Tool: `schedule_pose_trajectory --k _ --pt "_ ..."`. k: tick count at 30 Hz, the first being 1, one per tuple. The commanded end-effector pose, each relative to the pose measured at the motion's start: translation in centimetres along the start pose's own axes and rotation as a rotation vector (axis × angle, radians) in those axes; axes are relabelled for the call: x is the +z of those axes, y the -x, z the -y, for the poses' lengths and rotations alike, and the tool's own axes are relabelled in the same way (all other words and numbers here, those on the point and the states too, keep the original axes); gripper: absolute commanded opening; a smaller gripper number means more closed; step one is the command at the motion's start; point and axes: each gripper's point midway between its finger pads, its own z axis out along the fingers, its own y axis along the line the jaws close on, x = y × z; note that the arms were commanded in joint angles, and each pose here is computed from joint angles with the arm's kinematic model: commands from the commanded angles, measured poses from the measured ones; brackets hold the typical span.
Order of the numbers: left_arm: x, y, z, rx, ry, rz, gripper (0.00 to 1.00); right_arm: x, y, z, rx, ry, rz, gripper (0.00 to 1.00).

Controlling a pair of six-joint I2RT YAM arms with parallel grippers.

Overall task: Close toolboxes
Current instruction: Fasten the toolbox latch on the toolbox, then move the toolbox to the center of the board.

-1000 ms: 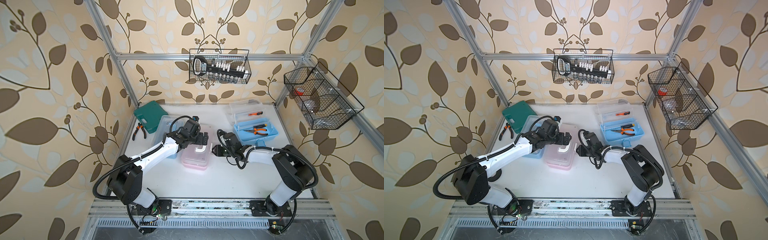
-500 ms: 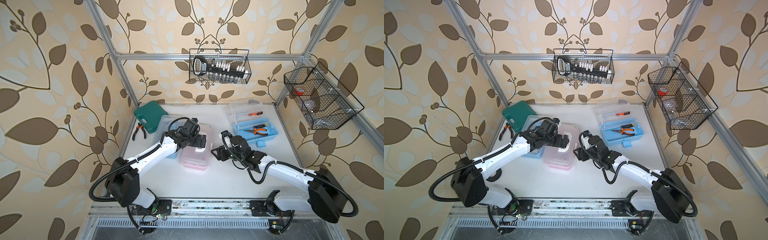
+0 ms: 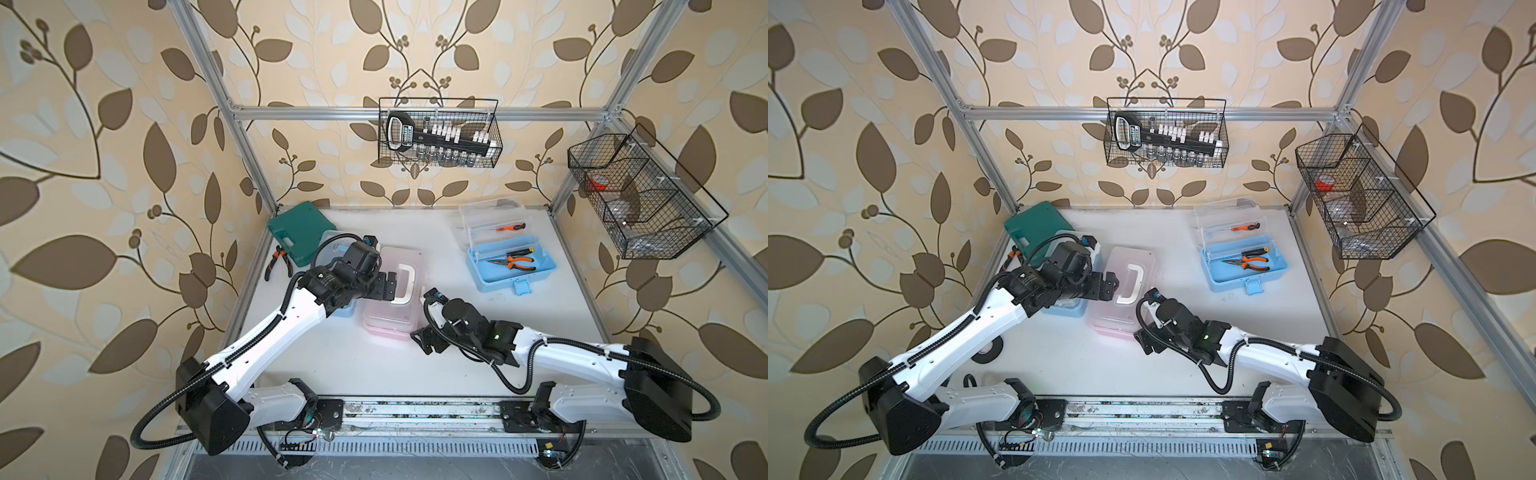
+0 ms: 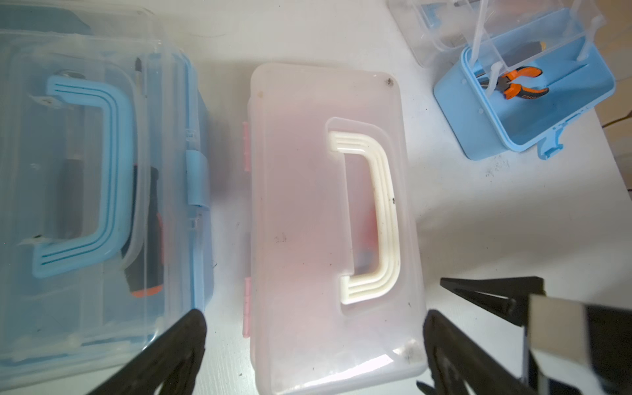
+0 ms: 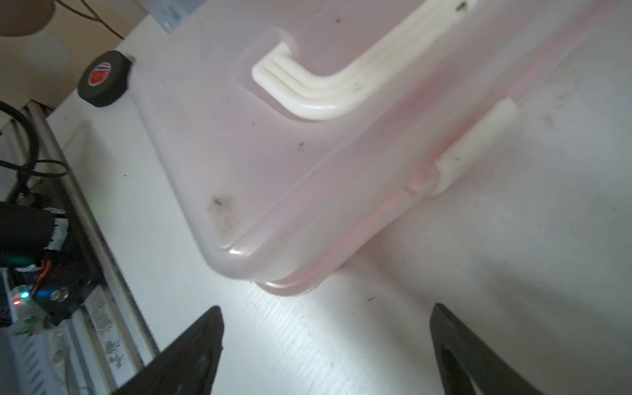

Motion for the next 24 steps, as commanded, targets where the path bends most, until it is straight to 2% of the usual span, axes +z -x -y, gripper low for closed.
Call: schedule_pose_trajectory --k 1,6,11,20,24 --pt "-2.1 0.5 -1.1 -0.007 0.04 0.051 0.99 0.7 2.7 -0.1 0.021 -0.038 0.066 0.92" --pt "-2.9 0.2 -1.6 -0.017 0.042 0.07 0.99 2.4 4.9 1.0 0.046 -0.124 0.092 0.93" --pt "-3.0 -0.4 -1.9 -0.016 0.045 0.065 0.99 4.0 8.2 3.0 0.121 -0.143 0.13 0.93" --pt "-2.7 -1.1 -1.9 -0.017 0.039 0.043 0.99 10.0 13.6 5.9 0.142 -0.142 0.137 0.93" --pt "-1.8 -1.5 -0.9 -0.001 -0.016 0.019 0.99 12.4 15.8 7.5 0.178 -0.106 0.14 0.94"
